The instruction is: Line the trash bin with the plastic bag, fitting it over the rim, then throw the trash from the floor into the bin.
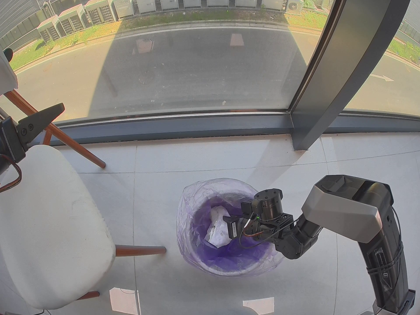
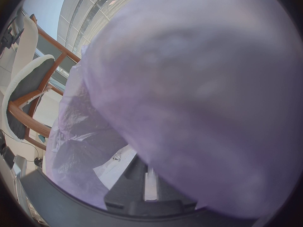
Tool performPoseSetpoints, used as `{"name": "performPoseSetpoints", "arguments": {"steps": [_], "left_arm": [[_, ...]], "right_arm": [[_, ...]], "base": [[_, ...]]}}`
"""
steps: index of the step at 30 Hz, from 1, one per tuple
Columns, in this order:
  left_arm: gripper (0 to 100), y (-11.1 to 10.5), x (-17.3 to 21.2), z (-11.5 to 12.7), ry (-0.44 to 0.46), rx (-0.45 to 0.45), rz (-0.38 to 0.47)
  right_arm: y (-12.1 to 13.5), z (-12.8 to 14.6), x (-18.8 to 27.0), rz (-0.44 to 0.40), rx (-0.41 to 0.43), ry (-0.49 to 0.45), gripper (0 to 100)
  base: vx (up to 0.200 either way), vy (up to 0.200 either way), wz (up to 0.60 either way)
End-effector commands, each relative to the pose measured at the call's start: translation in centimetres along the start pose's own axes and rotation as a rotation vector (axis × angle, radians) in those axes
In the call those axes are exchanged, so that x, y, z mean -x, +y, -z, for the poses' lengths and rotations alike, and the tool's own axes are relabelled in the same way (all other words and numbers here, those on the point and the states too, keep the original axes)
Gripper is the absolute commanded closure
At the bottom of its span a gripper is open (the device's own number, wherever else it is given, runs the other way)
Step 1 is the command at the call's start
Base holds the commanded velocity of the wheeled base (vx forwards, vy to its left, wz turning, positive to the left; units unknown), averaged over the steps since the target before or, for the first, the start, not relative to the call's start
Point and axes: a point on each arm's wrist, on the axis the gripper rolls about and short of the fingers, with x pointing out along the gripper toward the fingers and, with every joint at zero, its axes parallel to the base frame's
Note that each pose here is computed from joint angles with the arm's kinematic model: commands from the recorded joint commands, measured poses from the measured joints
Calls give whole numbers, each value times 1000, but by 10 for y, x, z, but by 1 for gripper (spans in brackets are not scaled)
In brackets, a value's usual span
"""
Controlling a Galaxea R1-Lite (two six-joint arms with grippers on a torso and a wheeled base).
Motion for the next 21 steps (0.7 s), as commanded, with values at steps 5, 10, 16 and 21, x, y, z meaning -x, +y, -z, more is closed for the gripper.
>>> {"name": "performPoseSetpoints", "arguments": {"steps": [5, 10, 16, 21], "left_arm": [[0, 0, 1, 3, 6, 2, -3], [0, 1, 2, 4, 7, 2, -3], [0, 0, 2, 4, 5, 3, 1], [0, 0, 17, 6, -20, -2, -14]], "right_arm": [[0, 0, 0, -3, 15, -4, 100], [7, -20, 10, -25, 26, -59, 0], [17, -48, 50, -45, 26, -136, 0], [24, -83, 115, -52, 24, -223, 0]], "base": [[0, 0, 0], [0, 0, 0], [0, 0, 0], [0, 0, 0]]}}
